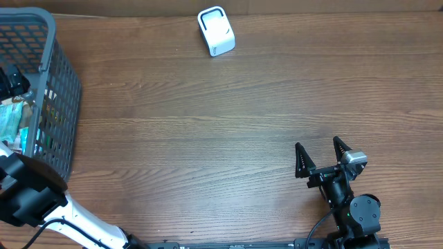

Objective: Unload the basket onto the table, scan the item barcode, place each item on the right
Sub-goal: 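Reach the left gripper into the grey basket toward the yellow oil bottle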

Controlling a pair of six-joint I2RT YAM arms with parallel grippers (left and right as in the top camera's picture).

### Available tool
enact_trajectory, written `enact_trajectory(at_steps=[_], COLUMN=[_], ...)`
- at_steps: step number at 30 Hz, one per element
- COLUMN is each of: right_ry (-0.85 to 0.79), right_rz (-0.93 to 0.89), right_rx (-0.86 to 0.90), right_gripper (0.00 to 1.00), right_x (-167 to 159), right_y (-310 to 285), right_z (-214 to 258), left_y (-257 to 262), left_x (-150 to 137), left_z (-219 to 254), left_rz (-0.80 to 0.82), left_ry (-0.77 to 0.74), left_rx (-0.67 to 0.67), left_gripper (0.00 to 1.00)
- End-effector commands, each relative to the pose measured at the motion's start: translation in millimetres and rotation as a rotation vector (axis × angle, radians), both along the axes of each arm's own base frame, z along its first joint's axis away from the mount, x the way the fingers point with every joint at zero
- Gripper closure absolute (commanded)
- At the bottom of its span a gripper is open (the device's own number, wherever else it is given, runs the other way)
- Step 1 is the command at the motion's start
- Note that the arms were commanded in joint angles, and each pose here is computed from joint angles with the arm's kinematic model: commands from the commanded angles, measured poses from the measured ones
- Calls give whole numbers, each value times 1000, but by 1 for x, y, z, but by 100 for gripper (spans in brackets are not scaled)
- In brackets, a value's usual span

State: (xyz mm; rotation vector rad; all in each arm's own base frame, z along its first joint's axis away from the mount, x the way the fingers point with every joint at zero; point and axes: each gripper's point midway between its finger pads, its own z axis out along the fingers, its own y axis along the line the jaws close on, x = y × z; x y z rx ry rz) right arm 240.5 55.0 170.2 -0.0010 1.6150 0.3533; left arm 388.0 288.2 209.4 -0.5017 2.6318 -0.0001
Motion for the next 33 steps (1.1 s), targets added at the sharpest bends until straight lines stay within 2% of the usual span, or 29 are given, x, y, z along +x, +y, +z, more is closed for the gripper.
enact_trajectory(at_steps=[1, 5, 9, 11, 16, 18, 21, 24, 28, 33], right_ry=[0, 0, 0, 0, 0, 0, 0, 0, 0, 0], right_rz=[-11, -10, -10, -10, -10, -10, -10, -10, -11, -10], right_rx=[3, 3, 3, 3, 3, 3, 3, 3, 3, 3], right_gripper=[0, 0, 0, 0, 0, 0, 0, 0, 0, 0], right_x=[1, 1, 1, 1, 1, 1, 1, 1, 1, 1], right_y=[-2, -2, -2, -2, -2, -2, -2, -2, -2, -2], right_z=[-2, -2, -2, -2, -2, -2, -2, -2, -2, -2], left_y=[-14, -27, -24, -25, -26, -27, -27, -27, -26, -23], left_x=[12, 22, 21, 21, 17, 16, 15, 15, 15, 19], left_z=[-21, -51, -66, -71, -97, -107, -110, -110, -108, -92], left_rz=[-67, -107, -102, -89, -85, -85, -86, -85, -84, -83], left_ry=[22, 89, 152, 158, 223, 243, 250, 250, 243, 211], left_rx=[-47, -71, -41, -55, -95, -111, -116, -116, -111, -85], left_gripper=[0, 0, 0, 4, 6, 10, 23, 28, 45, 48])
